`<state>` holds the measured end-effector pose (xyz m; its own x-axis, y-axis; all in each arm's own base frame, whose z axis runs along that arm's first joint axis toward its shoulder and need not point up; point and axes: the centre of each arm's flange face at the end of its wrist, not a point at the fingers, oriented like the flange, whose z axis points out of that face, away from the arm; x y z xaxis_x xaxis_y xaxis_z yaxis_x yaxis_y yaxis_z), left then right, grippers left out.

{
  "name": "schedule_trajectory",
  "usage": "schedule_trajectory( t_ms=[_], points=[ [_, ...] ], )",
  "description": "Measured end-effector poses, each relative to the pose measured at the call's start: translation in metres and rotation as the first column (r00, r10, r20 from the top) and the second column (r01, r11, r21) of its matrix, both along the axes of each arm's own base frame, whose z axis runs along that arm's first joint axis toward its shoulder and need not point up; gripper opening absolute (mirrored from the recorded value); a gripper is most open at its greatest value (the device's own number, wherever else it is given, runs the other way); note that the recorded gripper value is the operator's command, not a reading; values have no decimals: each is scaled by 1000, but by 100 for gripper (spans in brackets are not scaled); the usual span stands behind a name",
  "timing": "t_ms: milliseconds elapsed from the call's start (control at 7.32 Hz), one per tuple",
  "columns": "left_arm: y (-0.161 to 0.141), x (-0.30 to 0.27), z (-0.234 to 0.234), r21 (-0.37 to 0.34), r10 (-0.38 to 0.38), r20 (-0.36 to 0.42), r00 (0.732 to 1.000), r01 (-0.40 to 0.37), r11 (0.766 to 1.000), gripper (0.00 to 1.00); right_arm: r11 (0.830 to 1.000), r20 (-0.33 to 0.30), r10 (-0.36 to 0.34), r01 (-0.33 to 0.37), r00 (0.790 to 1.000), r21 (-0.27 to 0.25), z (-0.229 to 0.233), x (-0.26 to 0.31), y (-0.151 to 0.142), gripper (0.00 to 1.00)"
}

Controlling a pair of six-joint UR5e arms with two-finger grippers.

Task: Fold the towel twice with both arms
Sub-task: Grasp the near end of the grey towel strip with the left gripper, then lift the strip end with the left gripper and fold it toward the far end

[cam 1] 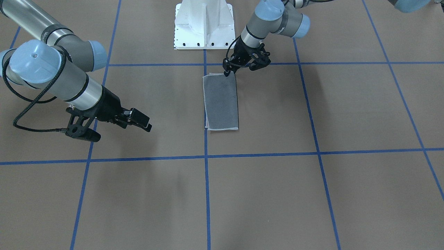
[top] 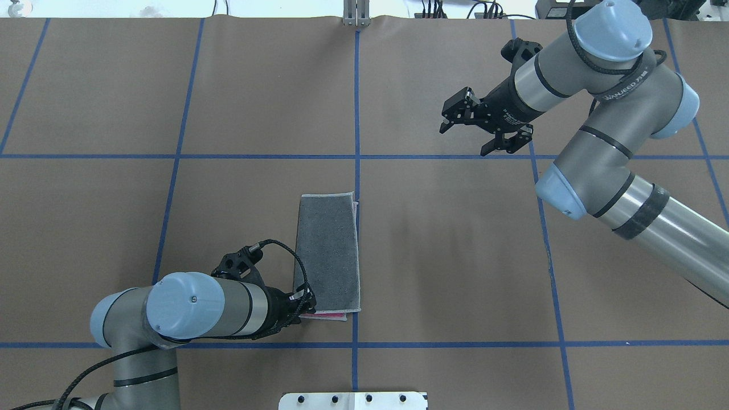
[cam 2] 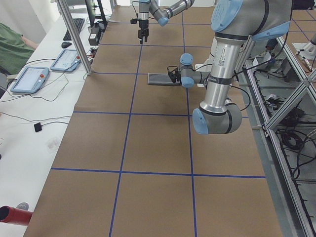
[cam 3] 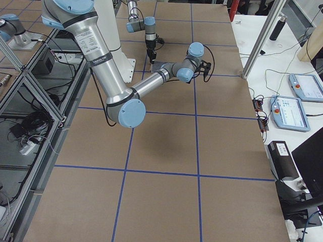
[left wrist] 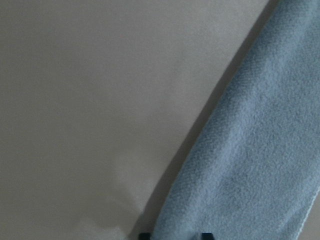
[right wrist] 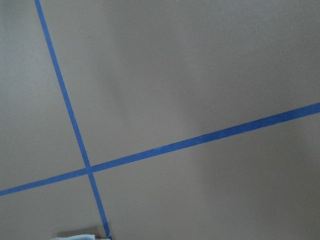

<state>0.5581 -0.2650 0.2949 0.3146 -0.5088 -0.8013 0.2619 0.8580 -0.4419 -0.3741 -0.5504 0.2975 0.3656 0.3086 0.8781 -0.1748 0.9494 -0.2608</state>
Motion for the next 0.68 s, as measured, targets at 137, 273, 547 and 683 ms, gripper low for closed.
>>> schedule_trajectory(
  t_ms=[137, 273, 547, 683],
  points=[
    [0, -1, -2, -9, -4, -5, 1000, 4, 1000, 0, 1000, -1, 0, 0, 1000, -2, 1, 0, 0, 100],
    [0, -3, -9, -14, -6, -18, 1000, 6, 1000, 0, 1000, -2, 0, 0, 1000, -3, 2, 0, -1, 100],
    [-1, -15, -35, -8, -12, -66, 998, 11, 1000, 0, 1000, -3, 0, 0, 1000, -3, 3, -1, -1, 100],
    [-7, -23, -55, -5, -26, -88, 996, 26, 1000, 0, 1000, -2, 0, 0, 1000, -3, 3, -1, -1, 100]
  ],
)
